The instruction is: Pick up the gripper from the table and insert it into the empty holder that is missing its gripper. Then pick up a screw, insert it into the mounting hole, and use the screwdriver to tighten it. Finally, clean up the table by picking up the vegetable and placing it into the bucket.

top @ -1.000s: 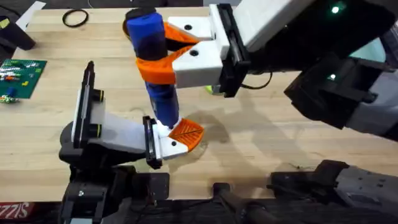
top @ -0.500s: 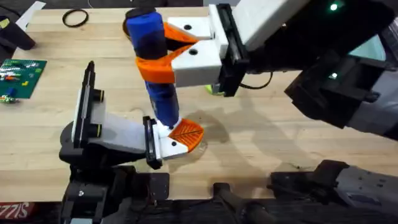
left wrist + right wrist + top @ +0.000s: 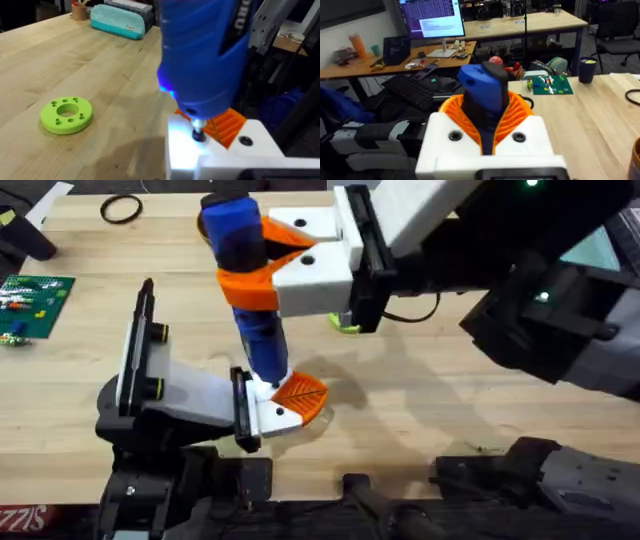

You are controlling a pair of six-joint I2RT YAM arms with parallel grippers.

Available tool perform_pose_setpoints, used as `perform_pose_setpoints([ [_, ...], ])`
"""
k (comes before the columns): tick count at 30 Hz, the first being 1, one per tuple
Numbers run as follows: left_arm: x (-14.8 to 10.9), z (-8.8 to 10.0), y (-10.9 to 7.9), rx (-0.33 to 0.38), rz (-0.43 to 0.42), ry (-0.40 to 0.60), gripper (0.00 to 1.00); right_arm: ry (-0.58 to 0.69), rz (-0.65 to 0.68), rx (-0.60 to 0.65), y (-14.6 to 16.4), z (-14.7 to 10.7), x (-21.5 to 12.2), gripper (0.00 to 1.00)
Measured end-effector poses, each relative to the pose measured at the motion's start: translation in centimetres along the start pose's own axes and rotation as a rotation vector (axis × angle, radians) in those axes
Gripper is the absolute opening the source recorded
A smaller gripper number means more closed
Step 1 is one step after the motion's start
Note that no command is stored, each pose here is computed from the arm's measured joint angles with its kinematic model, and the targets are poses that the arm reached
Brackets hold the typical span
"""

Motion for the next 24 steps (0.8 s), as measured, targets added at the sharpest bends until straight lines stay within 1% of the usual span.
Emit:
perform_pose_setpoints([
  [15, 0.0, 0.0, -0.1, -0.009, -0.009, 0.001, 0.01, 0.01, 0.004, -0.018, 0.0, -0.1, 0.0, 0.067],
  [20, 0.0, -0.1, -0.1, -0.013, -0.012, 0.001, 0.012, 0.019, 0.04, -0.052, 0.5, -0.1, 0.0, 0.067],
  [24, 0.0, -0.1, -0.1, -0.013, -0.013, 0.001, 0.01, 0.027, 0.088, -0.107, 1.2, 0.0, -0.1, 0.067],
])
Point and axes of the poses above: each hand's point on the last joint's axis, 136 mm out from that joint toward the fingers, its own x axis out along the fingers, its own y axis along the line the jaws close on, z = x × y, the point moved 4 cm from there along -x, back along the fingers, and after that the axes turned 2 degrees about -x, right-handed, at the moved point
